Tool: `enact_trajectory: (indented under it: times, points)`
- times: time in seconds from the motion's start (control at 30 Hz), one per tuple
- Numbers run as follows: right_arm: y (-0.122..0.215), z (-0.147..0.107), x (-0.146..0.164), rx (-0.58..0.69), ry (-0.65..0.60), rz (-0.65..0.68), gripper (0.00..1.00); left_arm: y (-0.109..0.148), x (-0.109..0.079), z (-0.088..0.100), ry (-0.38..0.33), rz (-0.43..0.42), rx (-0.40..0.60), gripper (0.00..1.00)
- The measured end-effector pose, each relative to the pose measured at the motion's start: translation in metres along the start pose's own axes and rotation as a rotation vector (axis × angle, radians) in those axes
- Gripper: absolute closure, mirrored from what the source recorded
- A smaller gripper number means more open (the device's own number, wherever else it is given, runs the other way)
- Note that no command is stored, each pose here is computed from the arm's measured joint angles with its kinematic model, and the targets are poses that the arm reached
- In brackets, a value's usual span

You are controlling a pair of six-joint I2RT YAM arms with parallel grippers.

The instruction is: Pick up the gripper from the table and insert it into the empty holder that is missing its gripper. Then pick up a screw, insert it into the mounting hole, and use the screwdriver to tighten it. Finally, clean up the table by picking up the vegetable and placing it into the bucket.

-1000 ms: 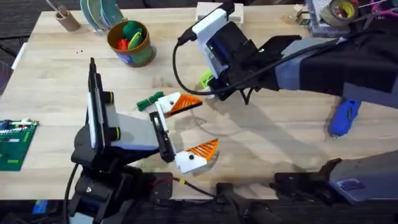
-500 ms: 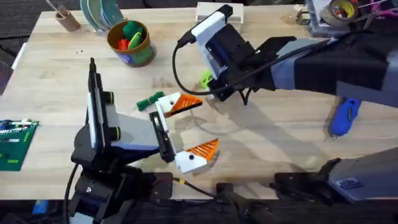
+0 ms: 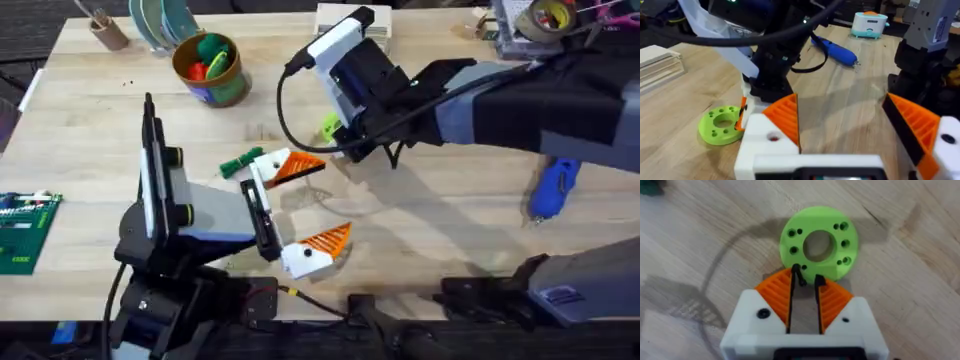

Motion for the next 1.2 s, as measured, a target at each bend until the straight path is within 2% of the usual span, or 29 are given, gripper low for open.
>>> enact_trajectory:
  times: [0.57,0.93,1.2]
  points:
    - [0.0007,0.0021,0.0003,-0.006,-0.001,0.001,0.714,0.0000,0.0000,0.0000,0.000,0.000,0.000,0.009]
    - [0.0012,0.0033,0.0004,-0.009,-0.001,0.002,0.692,0.0000,0.0000,0.0000,0.000,0.000,0.000,0.008]
    - [0.0011,0.0032,0.0005,-0.009,-0.001,0.002,0.773,0.0000,0.0000,0.0000,0.000,0.000,0.000,0.008]
Point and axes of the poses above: each hand's point on the last joint's axis, 136 mm out from that joint toward the fingers, its own y axis back along the fingers, its own x axis along the line the jaws close on, z = x × y, the point moved 2 cm from there along y, back along the fingers, and after that the axes turned 8 degrees about -y, right-handed, at the moved point
